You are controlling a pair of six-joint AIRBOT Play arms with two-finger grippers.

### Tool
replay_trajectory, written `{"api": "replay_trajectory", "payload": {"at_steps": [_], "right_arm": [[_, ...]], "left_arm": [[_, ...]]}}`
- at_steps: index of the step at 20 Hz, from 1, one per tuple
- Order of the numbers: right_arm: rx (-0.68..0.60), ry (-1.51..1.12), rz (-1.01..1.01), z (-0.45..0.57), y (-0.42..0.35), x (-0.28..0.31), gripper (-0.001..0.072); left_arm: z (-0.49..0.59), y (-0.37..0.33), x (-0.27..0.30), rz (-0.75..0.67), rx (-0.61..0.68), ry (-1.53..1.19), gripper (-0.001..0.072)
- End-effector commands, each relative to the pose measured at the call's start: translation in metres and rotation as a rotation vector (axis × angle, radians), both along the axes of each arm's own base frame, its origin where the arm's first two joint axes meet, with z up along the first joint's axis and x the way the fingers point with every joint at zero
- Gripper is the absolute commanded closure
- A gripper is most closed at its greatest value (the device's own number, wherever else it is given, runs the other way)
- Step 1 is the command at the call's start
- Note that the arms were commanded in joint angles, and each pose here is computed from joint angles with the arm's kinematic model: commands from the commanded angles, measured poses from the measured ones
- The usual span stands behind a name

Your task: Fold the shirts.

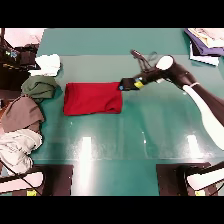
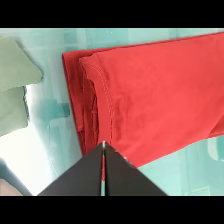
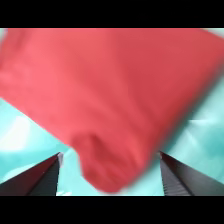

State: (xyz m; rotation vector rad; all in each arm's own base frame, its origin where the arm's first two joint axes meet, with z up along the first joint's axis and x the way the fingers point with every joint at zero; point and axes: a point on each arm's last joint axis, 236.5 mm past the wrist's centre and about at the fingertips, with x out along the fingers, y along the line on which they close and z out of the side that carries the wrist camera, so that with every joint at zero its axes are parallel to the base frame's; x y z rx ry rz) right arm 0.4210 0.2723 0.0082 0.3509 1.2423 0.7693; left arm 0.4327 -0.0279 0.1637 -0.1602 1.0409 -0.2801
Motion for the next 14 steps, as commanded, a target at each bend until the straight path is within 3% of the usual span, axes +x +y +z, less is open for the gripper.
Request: {"api": "replay_trajectory", "payload": {"at_steps": [1,10,13,14], "right_arm": [[0.096,0.201,-0.185,-0.035,-0.042,-0.01,0.0025],[0.275,0.262,-0.101,-0.065,0.074,0.005,0.005],[0.287,0.215,-0.074,-0.065,0.11,0.012,0.0219],[0.288,0.195,-0.069,-0.064,0.118,0.015,0.0364]], "left_arm": [[0.001,0.0,0.002,0.003,-0.004,-0.01,0.0683],[0.001,0.0,0.002,0.002,-0.004,-0.006,0.0683],[0.001,0.0,0.001,0.001,-0.004,-0.004,0.0683],[0.0,-0.001,0.0,0.0,-0.004,-0.001,0.0683]]}}
